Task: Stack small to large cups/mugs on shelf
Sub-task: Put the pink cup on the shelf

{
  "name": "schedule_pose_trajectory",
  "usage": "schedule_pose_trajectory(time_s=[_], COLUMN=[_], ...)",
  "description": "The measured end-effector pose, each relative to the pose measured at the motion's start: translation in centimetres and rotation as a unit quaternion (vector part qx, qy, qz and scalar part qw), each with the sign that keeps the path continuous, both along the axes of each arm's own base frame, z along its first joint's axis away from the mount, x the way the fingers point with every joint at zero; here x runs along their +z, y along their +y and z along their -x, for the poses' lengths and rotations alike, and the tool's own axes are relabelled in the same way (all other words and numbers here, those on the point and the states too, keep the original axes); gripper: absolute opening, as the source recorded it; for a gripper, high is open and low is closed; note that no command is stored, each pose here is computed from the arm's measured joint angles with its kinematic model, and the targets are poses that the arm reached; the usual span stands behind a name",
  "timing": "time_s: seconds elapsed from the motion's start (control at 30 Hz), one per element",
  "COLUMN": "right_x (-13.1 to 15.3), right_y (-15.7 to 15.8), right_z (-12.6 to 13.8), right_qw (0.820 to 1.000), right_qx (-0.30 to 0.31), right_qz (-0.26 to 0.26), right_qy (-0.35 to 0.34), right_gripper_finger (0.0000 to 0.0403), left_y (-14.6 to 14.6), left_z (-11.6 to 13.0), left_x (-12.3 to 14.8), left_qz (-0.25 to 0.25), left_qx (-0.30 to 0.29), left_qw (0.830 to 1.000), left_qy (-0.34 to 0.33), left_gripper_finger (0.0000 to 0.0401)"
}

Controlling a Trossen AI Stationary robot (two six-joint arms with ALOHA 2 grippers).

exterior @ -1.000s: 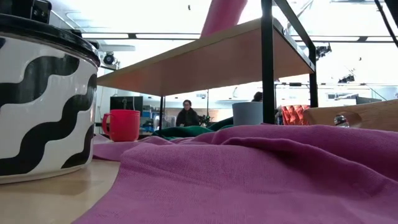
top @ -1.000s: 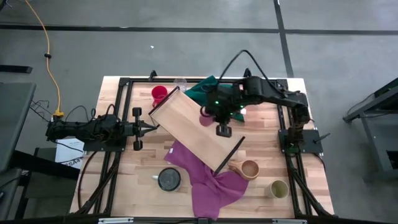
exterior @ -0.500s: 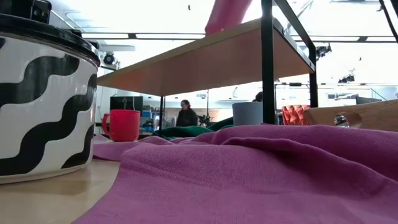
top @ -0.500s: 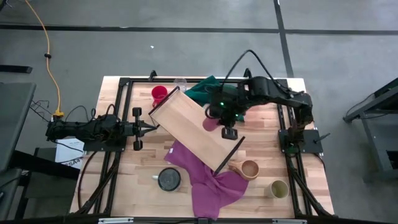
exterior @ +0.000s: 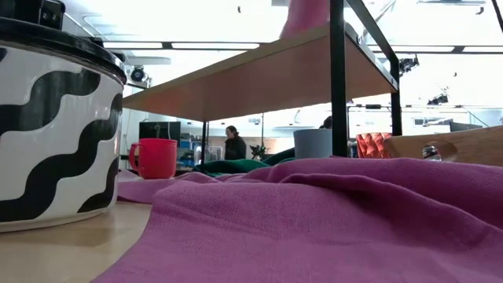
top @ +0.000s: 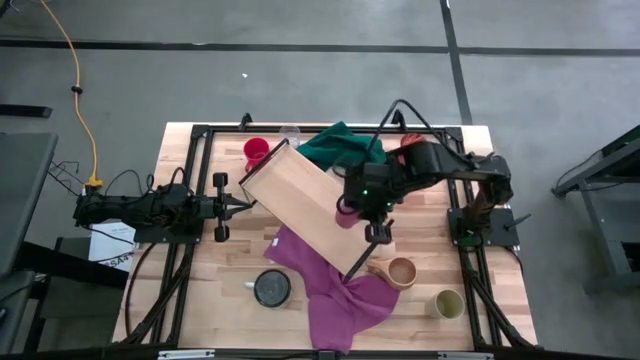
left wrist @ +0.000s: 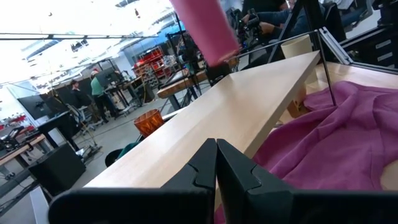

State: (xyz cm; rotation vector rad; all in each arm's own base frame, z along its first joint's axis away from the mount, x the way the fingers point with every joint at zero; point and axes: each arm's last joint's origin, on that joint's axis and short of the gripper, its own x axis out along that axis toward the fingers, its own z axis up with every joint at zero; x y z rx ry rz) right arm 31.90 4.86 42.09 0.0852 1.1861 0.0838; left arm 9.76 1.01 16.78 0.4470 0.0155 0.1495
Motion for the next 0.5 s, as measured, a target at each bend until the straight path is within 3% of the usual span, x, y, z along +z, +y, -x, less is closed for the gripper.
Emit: schedule_pose_trajectory(time_s=[0.5], right_x=[-1.2], right_y=[-0.4], right_z=[2.7], right_qw=[0.998], right_qx=[-0.040], right_qz=[-0.014], right_qy=[0.040], right_gripper_finger=[0.0000], left_y=[0.0], left_z=[0.0], left_x=[0.0], left_qz=[0.000], left_qx=[0.000], left_qw=[1.000], left_qy=[0.000], left_gripper_finger=[0.0001])
